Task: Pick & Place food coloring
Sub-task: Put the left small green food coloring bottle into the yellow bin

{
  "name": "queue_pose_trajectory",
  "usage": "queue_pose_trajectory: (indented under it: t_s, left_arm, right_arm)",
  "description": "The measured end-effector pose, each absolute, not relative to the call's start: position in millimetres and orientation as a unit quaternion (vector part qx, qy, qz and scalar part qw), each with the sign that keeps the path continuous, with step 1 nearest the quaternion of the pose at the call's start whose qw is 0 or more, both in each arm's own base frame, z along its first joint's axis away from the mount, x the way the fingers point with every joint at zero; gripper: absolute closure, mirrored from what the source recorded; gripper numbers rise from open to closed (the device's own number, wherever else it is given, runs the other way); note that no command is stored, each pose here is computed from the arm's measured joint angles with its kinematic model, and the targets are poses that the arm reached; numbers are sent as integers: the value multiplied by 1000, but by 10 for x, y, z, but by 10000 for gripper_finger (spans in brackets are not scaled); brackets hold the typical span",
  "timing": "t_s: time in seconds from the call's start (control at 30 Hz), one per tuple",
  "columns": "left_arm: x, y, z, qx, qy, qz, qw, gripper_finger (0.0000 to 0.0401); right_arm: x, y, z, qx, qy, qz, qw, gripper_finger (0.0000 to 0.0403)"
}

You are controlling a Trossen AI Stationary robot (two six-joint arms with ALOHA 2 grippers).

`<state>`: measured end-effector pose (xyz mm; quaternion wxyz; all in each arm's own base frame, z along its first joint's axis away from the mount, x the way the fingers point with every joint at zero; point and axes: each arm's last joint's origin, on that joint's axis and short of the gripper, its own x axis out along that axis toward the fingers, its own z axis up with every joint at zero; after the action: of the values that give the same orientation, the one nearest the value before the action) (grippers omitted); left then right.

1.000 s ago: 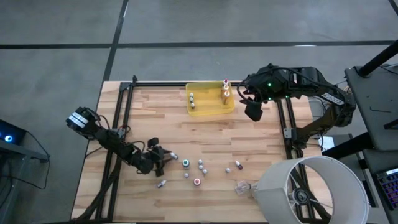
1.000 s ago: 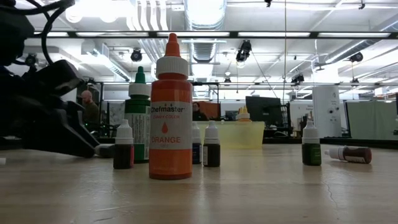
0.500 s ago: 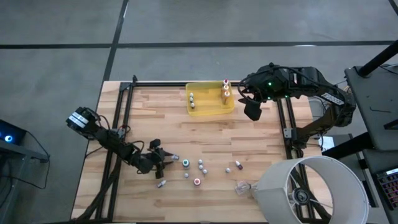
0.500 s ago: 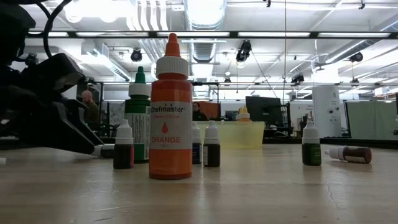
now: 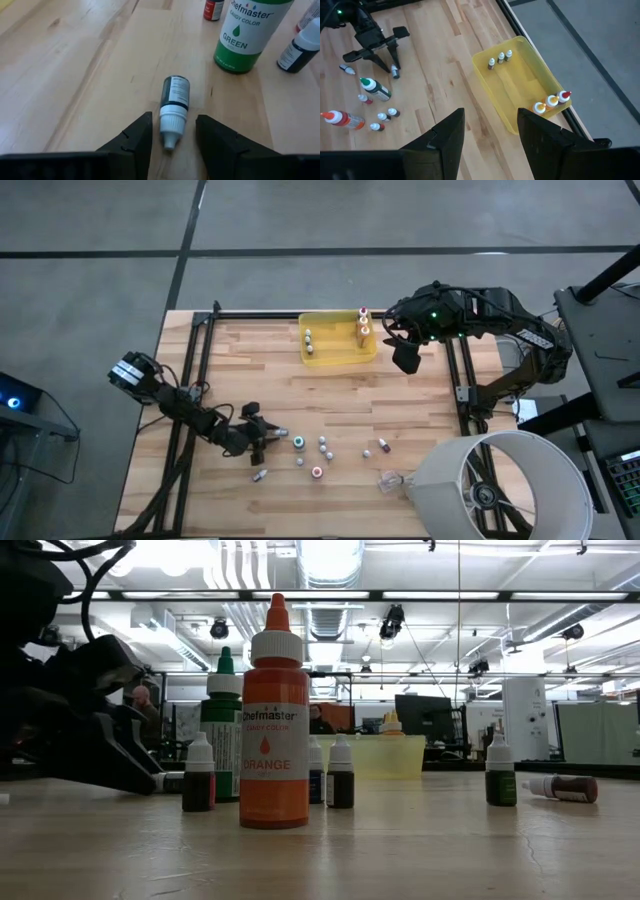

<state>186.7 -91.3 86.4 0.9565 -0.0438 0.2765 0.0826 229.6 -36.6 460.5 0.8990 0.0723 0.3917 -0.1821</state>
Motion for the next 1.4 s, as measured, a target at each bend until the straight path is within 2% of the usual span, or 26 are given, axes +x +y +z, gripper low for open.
queue_pose_trajectory:
  t_s: [0.2,0.57,0.87,1.07,1.4]
  left_arm:
    - [1870,-907,864,-45,278,81,956,290]
    - [1872,-909,869,-49,278,76,956,351]
    - [1947,-857,1057,-78,250,85,961,355]
    - [2033,-759,1320,-63,259,113,957,356]
    - [2151,-554,2034,-57,255,155,953,357]
  right_arm:
    - [2295,-367,4605,72,392,-182,899,229]
    - [2295,-367,4605,70,392,-181,899,229]
    - [2295,-367,4604,67,393,-181,899,229]
    - [2282,-365,4593,67,401,-181,896,229]
    - [2260,-362,4583,61,411,-178,892,229]
